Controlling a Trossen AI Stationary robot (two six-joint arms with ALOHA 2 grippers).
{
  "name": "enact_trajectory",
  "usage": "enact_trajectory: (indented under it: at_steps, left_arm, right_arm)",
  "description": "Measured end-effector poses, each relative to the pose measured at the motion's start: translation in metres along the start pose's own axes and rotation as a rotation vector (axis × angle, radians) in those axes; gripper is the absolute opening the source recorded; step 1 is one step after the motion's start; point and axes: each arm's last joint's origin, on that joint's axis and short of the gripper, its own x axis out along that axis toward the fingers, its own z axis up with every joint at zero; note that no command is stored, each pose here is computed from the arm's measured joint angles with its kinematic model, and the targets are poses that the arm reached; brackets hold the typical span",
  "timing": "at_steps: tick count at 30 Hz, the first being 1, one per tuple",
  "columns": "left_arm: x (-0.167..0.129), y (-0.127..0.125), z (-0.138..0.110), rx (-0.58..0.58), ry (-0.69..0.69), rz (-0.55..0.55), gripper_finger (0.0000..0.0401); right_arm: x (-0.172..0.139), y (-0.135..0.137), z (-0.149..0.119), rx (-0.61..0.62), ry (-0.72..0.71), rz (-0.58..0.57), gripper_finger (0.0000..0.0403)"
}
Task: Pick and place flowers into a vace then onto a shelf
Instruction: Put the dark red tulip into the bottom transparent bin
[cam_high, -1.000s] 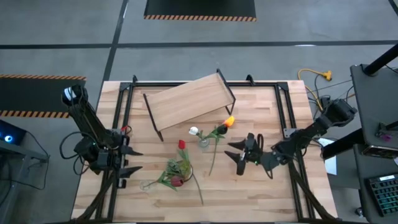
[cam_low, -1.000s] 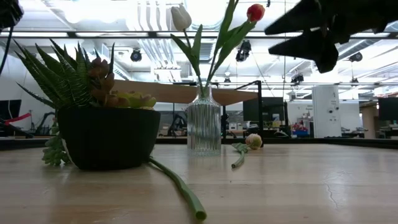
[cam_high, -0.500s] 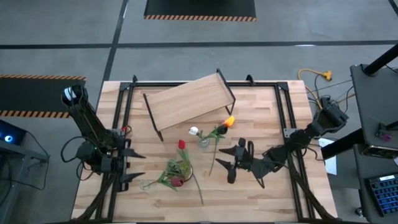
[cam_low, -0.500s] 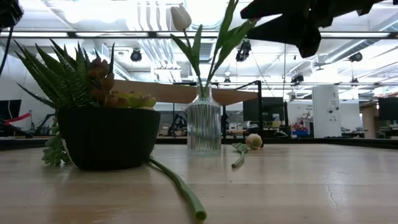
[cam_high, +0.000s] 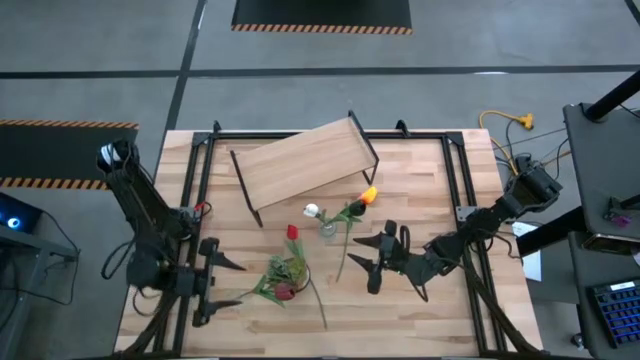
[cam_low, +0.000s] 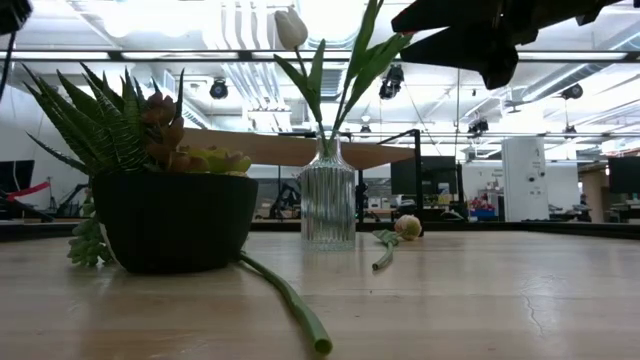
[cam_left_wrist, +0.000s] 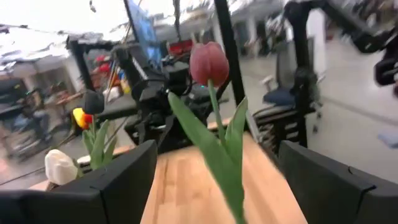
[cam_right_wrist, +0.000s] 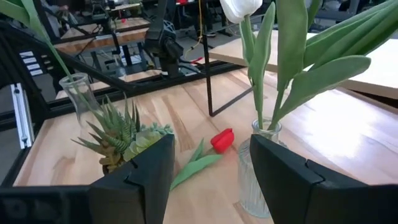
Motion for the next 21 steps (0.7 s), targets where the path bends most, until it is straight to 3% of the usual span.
enact_trajectory:
  at_steps: [5,10,21]
  left_arm:
    - [0.011,-0.009,0.019,0.046,0.145,0.097,0.032]
    - [0.017,-0.014,0.028,-0.014,0.236,0.12,0.032]
    - [0.029,-0.027,0.029,-0.132,0.272,0.153,0.032]
  right_arm:
    - [0.0,0.0,0.0,-0.005,0.0,-0.002,0.0201]
    - [0.0,0.0,0.0,-0.009,0.0,-0.002,0.0201]
    - [0.0,0.0,0.0,-0.016,0.0,-0.001,0.0201]
